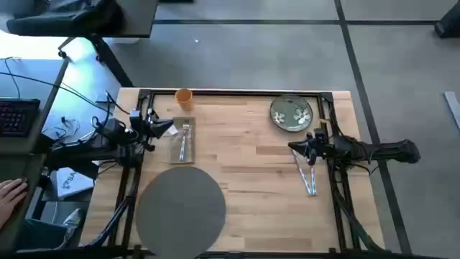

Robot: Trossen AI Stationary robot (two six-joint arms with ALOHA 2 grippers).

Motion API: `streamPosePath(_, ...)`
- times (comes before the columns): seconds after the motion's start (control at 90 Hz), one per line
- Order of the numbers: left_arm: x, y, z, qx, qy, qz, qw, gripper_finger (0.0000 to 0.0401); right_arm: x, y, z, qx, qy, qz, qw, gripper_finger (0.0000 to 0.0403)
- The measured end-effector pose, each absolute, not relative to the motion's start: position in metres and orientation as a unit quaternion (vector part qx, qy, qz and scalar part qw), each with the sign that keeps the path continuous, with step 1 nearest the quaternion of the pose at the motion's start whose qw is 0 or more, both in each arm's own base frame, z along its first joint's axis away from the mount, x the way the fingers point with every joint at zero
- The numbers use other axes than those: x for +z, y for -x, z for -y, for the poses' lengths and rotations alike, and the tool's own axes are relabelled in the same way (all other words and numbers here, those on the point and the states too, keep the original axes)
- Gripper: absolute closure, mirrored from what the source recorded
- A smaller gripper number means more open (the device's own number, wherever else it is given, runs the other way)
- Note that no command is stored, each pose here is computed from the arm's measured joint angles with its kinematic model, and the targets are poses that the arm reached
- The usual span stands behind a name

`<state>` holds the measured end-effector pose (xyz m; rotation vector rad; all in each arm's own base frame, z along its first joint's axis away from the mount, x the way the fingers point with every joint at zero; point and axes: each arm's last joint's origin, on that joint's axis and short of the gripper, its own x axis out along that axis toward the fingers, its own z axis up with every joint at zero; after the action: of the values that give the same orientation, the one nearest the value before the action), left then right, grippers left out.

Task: Set table place
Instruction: Move the gray table mat to the center of the table

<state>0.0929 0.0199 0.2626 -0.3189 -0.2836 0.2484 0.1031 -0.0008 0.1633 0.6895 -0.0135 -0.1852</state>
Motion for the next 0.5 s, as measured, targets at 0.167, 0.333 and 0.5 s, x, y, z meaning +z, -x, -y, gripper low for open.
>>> streamPosePath(0.167,0.297,-0.094,-0.021,0.141,0.118,0.132,0.974,0.0396,0.163,-0.103,0.001,-0.090,-0.338,0.007,0.937,0.0403)
streamPosePath(0.333,0.332,-0.096,-0.023,0.179,0.079,0.086,0.977,0.0396,0.163,-0.103,0.001,-0.090,-0.341,0.007,0.936,0.0403)
streamPosePath(0.5,0.360,-0.100,-0.027,0.235,0.101,0.020,0.967,0.0396,0.163,-0.103,0.001,-0.091,-0.343,0.007,0.935,0.0403)
